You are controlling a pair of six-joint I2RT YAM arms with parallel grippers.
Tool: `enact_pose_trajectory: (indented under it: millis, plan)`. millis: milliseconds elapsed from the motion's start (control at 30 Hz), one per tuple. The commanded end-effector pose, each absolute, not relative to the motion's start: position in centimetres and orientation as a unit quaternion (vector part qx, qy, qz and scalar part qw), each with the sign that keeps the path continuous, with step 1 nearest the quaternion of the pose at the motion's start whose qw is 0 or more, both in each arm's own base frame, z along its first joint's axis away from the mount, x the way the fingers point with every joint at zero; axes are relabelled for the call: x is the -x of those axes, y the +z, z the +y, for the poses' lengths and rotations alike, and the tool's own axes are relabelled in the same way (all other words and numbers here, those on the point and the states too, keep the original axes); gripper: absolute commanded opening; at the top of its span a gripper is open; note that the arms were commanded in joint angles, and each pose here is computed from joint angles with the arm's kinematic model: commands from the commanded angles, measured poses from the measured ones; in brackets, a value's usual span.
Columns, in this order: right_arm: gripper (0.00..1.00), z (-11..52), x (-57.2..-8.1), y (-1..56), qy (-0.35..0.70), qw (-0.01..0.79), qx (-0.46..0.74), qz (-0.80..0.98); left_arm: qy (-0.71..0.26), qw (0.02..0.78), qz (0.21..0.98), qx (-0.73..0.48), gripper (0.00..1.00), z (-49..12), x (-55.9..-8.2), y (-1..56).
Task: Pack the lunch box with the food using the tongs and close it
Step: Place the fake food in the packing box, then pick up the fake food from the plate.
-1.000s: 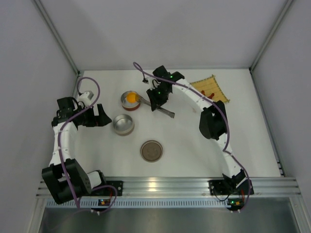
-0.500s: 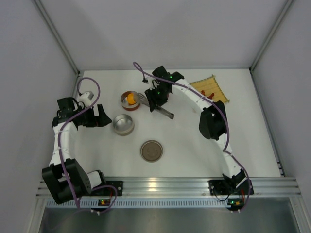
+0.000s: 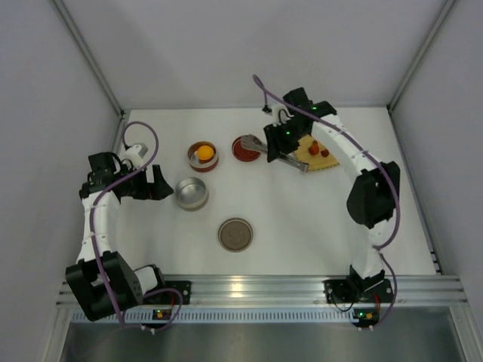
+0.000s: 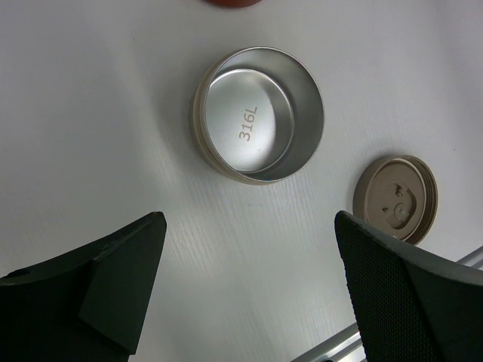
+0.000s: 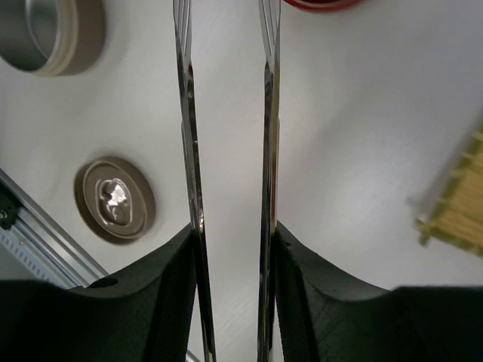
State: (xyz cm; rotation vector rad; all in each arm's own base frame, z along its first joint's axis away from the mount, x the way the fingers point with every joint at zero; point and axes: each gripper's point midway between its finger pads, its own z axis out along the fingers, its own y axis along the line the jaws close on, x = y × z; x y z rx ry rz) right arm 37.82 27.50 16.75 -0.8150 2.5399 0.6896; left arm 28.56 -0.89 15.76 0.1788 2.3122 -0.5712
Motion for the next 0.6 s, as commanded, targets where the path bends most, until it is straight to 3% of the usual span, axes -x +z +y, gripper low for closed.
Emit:
enact_pose_trajectory:
  millis: [0, 233, 567]
  plan:
    - [0.40, 20.3, -38.0, 19.7, 0.210, 0.235, 0.271, 0.909, -0.223, 0.394, 0.885, -0.109, 0.98, -1.3, -28.6, 18.0]
    - [0.43, 8.6, -36.1, 18.8, 0.118, 0.226, 0.242, 0.936, -0.240, 0.393, 0.881, -0.114, 0.98, -1.9, -28.2, 18.3]
    - [0.49, 2.0, -34.7, 18.3, 0.050, 0.218, 0.219, 0.950, -0.226, 0.394, 0.883, -0.117, 0.98, -1.6, -27.9, 18.8]
